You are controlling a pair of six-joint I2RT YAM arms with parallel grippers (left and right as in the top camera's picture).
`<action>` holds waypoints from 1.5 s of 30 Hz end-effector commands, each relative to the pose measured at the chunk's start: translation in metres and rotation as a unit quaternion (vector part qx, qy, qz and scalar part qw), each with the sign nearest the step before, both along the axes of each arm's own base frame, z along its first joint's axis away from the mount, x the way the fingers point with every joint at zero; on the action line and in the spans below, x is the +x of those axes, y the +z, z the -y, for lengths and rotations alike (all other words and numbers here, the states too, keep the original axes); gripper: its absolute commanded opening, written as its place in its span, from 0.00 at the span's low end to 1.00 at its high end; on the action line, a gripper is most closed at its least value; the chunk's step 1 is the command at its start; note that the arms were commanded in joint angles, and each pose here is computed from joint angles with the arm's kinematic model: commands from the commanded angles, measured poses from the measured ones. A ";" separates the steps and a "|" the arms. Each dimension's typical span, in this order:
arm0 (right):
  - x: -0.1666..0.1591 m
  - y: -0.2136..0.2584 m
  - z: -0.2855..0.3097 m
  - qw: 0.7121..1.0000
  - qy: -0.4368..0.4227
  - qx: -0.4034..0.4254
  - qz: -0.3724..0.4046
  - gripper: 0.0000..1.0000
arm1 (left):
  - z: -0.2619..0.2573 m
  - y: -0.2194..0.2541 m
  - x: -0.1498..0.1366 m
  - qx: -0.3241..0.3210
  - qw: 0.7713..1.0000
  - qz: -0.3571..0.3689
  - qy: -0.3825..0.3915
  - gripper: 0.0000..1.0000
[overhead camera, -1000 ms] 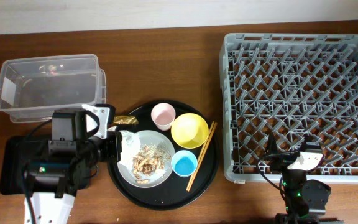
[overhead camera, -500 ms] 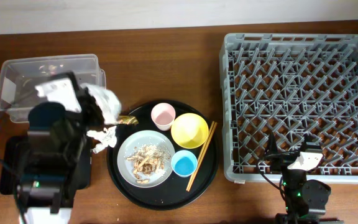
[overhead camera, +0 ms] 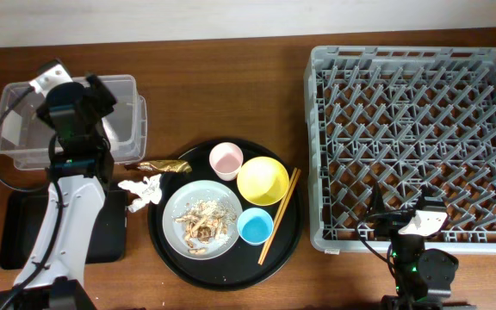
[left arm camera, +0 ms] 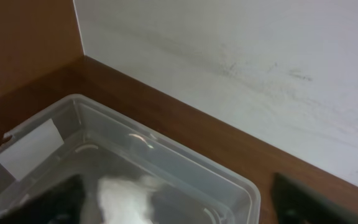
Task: Sort waste into correct bins and load items into the dishwasher rack
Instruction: 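Lift the tissue with the left gripper and drop it into the clear bin, then grasp the gold Nescafe wrapper on the tray with the left gripper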
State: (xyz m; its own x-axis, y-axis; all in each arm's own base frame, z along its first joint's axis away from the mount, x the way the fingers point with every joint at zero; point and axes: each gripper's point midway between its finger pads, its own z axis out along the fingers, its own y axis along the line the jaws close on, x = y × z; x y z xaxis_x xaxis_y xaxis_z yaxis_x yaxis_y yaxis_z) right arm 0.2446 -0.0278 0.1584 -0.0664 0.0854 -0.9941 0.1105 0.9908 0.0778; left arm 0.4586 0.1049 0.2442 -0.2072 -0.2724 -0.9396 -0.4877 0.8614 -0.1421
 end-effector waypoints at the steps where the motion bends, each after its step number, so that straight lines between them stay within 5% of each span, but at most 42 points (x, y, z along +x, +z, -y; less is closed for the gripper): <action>1: 0.000 -0.003 0.002 1.000 -0.006 0.004 -0.002 0.99 | -0.001 0.017 -0.005 0.002 1.000 0.018 0.003 0.99; 4: 0.000 -0.003 0.002 1.000 -0.006 0.004 -0.003 0.99 | 0.016 0.025 -0.024 -0.012 0.999 -0.004 -0.032 0.99; 7: 0.000 -0.003 0.002 1.000 -0.006 0.004 -0.002 0.99 | 0.078 0.016 -0.052 -0.078 0.979 -0.058 -0.180 0.99; 8: 0.000 -0.003 0.002 1.000 -0.006 0.004 -0.002 0.99 | 0.110 0.013 -0.067 -0.121 0.956 -0.077 -0.255 0.92; 9: 0.000 -0.003 0.002 1.000 -0.006 0.004 -0.003 0.99 | 0.138 0.009 -0.083 -0.162 0.928 -0.095 -0.321 0.74; 11: 0.000 -0.003 0.002 1.000 -0.006 0.004 -0.002 0.99 | 0.165 -0.002 -0.099 -0.201 0.898 -0.126 -0.371 0.67; 16: 0.000 -0.003 0.002 1.000 -0.006 0.004 -0.003 0.99 | 0.182 -0.061 -0.105 -0.256 0.883 -0.231 -0.317 0.66; 22: 0.000 -0.003 0.002 1.000 -0.006 0.004 -0.002 0.99 | 0.117 -0.127 -0.137 -0.169 0.899 -0.378 -0.143 0.66; 28: 0.000 -0.003 0.002 1.000 -0.006 0.004 -0.002 0.99 | 0.109 -0.139 -0.143 -0.144 0.894 -0.401 -0.138 0.56; 37: 0.000 -0.003 0.002 1.000 -0.006 0.004 -0.002 0.99 | 0.121 -0.188 -0.123 -0.134 0.877 -0.439 -0.144 0.56; 45: 0.000 -0.003 0.002 1.000 -0.006 0.004 -0.002 0.99 | 0.115 -0.192 -0.117 -0.091 0.886 -0.438 -0.124 0.56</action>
State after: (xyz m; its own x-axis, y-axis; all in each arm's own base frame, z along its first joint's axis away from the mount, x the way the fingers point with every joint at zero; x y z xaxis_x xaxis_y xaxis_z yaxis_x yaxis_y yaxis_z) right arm 0.2448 -0.0278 0.1577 -0.0695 0.0855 -0.9939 0.1107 0.9908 0.0775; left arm 0.3450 -0.0222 0.0577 -0.9059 -0.2637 -0.3315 -0.2708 0.9623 -0.0256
